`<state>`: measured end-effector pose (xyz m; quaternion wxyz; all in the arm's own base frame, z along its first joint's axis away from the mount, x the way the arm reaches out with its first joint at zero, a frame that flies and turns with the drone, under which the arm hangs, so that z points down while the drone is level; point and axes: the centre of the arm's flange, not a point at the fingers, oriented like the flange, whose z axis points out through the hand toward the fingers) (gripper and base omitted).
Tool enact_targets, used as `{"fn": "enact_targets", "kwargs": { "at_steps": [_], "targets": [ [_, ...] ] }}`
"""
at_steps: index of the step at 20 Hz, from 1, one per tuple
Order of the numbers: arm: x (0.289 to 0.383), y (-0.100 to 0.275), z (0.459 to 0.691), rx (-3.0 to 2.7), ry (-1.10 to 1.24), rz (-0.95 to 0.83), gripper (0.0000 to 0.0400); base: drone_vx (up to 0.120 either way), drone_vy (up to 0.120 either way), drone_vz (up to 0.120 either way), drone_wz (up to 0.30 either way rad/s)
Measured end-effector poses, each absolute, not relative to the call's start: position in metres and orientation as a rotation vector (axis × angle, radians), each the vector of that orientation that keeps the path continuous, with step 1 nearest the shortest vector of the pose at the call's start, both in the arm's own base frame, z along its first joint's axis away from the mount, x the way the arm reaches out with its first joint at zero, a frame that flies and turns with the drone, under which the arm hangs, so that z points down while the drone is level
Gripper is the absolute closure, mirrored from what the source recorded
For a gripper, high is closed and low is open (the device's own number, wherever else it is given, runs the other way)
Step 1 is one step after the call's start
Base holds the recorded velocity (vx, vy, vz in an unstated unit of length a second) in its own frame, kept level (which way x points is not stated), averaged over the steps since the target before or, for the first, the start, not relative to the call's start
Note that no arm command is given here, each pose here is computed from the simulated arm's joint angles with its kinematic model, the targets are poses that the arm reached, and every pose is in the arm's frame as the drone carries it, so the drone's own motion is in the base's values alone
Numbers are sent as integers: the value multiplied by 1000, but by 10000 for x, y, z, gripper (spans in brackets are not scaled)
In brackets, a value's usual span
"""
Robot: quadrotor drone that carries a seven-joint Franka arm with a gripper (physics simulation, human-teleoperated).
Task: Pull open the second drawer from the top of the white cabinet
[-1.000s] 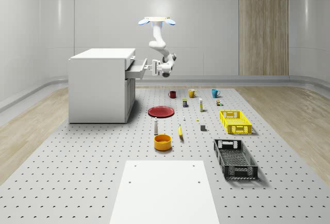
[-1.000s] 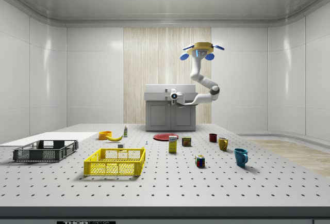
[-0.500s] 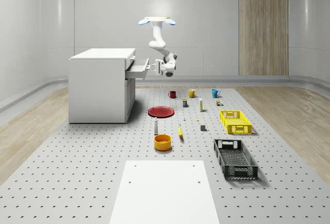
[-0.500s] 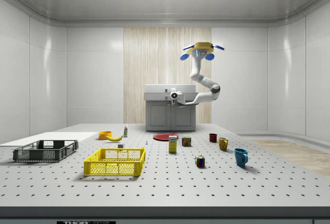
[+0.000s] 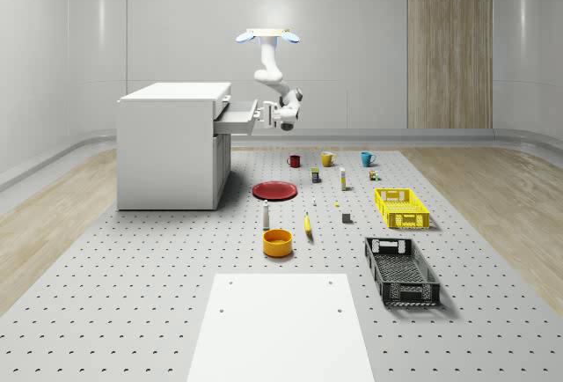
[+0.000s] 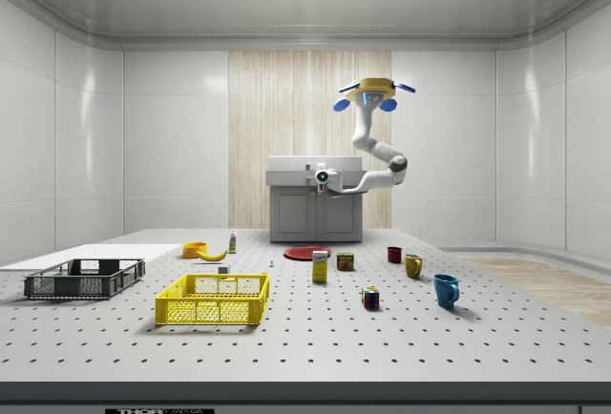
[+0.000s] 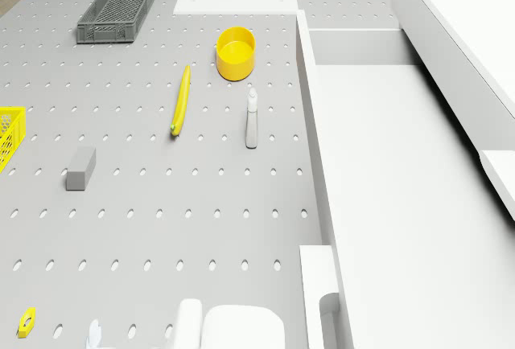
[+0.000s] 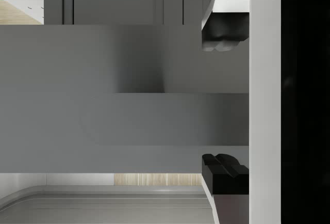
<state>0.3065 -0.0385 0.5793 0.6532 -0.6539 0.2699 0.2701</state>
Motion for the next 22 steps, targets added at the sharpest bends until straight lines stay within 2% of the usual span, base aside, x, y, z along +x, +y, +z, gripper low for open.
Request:
{"fn": "enact_targets", "kwargs": {
  "at_steps": [7,22],
  "targets": [
    [3058,-428,5808,-1481,624,622,101,0,0,0,0],
    [3063,-1080,5794,-1483,613,613,100,0,0,0,0]
  ]
}}
